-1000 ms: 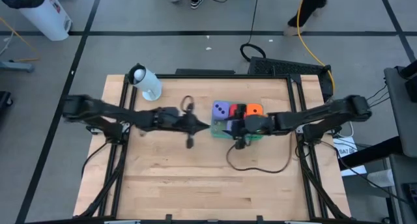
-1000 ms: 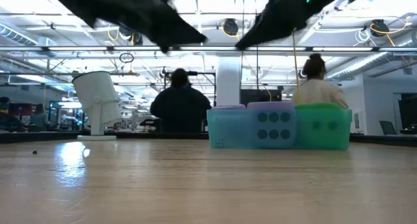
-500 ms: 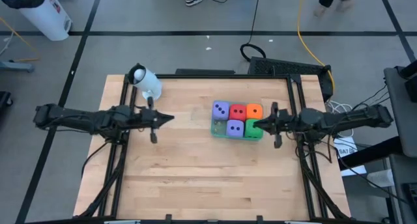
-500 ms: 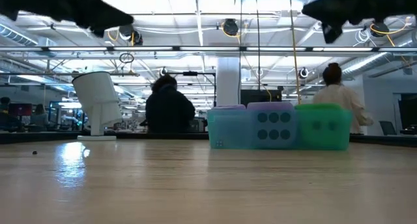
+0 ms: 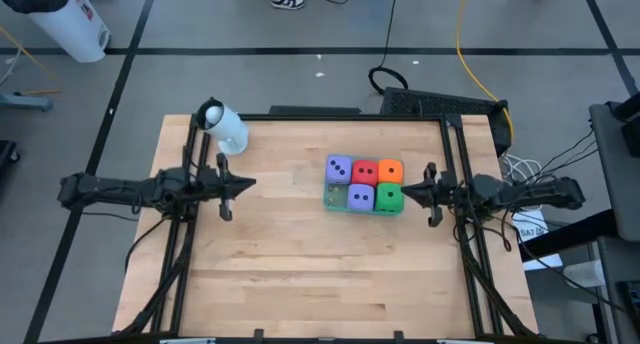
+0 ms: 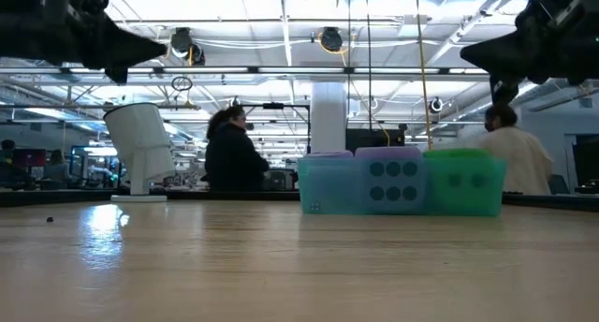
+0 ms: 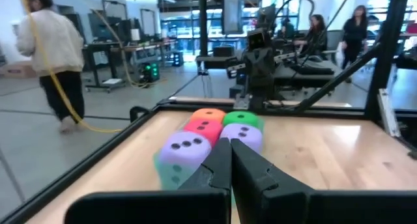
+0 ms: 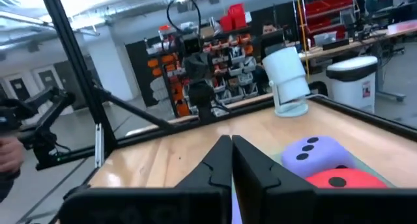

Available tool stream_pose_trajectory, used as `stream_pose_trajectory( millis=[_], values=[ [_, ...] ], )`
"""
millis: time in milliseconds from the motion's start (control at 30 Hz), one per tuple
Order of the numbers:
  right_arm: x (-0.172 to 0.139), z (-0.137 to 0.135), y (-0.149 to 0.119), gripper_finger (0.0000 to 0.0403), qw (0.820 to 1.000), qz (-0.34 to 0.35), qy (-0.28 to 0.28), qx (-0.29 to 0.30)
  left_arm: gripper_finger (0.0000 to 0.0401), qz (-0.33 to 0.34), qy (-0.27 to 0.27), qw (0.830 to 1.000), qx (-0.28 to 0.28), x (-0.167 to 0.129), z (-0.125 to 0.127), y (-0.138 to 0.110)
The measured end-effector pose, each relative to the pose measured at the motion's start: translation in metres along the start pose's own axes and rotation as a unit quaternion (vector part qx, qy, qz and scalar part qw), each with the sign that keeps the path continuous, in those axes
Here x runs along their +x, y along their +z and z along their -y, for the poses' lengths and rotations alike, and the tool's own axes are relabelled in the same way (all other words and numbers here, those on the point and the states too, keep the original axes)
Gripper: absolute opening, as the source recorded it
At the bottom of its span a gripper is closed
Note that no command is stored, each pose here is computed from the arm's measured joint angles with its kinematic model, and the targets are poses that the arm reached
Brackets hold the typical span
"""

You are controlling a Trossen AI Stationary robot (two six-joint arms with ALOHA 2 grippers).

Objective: Pick & Place Dice
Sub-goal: Return to Home Position

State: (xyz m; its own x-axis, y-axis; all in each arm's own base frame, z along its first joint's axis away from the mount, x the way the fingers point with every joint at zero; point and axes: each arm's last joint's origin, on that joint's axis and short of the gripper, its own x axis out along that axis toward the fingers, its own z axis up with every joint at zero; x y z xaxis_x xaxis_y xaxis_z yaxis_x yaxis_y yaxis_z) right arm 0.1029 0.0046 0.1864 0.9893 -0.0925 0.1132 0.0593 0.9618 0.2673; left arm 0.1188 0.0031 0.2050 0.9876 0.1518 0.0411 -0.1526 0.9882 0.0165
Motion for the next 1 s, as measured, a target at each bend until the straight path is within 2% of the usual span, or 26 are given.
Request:
stream_pose_trajectory(
  millis=[267, 333, 600, 733, 1000],
  values=[
    [-0.006, 0.003, -0.001, 0.0, 0.999, 0.032, -0.016, 0.014, 0.0001, -0.01, 0.024, 1.0, 0.001, -0.009, -0.002, -0.032],
    [-0.006, 0.003, -0.002, 0.0, 0.999, 0.029, -0.019, 0.016, 0.0002, -0.031, 0.03, 0.999, -0.001, -0.01, -0.002, -0.037],
    [-0.006, 0.004, -0.002, 0.0, 0.999, 0.028, -0.019, 0.003, 0.0006, -0.03, 0.042, 0.998, -0.029, -0.01, -0.003, -0.037],
    [-0.006, 0.003, -0.001, 0.0, 0.999, 0.033, -0.018, -0.007, 0.0007, -0.032, 0.061, 0.997, -0.03, -0.01, -0.004, -0.037],
    [-0.006, 0.003, 0.0, 0.0, 0.999, 0.034, -0.018, -0.008, 0.0007, -0.031, 0.062, 0.997, -0.028, -0.01, -0.004, -0.037]
  ],
)
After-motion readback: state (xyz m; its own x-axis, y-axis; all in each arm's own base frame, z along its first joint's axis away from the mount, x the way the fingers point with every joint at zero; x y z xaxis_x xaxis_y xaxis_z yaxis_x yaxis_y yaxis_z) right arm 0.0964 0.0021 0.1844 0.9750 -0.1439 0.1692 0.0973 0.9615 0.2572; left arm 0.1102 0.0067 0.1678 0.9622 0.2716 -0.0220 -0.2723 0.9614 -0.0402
